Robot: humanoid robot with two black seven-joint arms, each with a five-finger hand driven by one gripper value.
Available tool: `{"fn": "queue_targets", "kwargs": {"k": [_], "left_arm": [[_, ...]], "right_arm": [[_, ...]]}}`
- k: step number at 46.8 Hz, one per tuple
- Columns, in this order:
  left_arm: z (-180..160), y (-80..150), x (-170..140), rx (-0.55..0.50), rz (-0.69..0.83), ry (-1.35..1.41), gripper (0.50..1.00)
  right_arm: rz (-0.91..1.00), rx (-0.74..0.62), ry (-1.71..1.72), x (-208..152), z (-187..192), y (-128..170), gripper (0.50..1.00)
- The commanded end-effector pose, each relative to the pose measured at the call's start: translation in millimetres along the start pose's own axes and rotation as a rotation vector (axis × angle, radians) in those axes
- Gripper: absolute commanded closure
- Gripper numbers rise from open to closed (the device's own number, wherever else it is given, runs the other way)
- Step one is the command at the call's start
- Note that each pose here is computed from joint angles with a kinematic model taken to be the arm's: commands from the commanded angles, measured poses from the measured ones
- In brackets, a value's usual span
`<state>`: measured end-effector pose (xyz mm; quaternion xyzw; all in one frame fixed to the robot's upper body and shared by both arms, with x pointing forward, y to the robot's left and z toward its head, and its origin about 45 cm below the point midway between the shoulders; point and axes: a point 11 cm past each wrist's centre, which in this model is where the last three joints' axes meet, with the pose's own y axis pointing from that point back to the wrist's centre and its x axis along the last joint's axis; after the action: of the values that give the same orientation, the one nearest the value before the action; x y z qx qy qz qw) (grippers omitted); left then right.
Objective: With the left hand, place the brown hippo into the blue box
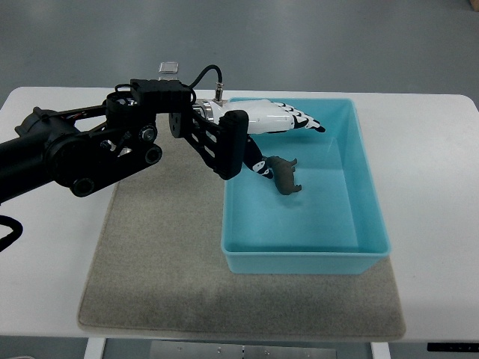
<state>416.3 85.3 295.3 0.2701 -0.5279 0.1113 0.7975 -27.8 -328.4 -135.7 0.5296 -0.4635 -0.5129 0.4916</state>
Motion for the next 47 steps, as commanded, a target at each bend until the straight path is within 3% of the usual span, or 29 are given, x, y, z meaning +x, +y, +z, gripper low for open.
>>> {"fn": "queue_targets", "kwargs": {"k": [1,18,28,39,47], "left_arm": [[1,1,6,-0.009,0.022,0.037,0.501],[-17,26,41,-0.050,0.199,0.498,0.501],[-66,51,55,-0.016,0.373,0.887,0.500],[-116,93,48,-0.006,0.455,1.166,0.500],[-138,118,35,-0.072,0.488,1.354,0.500]], "right_arm": [[0.000,0.000,0.000,0,0,0,0.564],[0.000,0.001,-0.001,0,0,0,0.564],[0.000,0.000,0.000,0,0,0,0.564],[0.000,0.000,0.000,0,0,0,0.564],[0.000,0.000,0.000,0,0,0,0.564]]}}
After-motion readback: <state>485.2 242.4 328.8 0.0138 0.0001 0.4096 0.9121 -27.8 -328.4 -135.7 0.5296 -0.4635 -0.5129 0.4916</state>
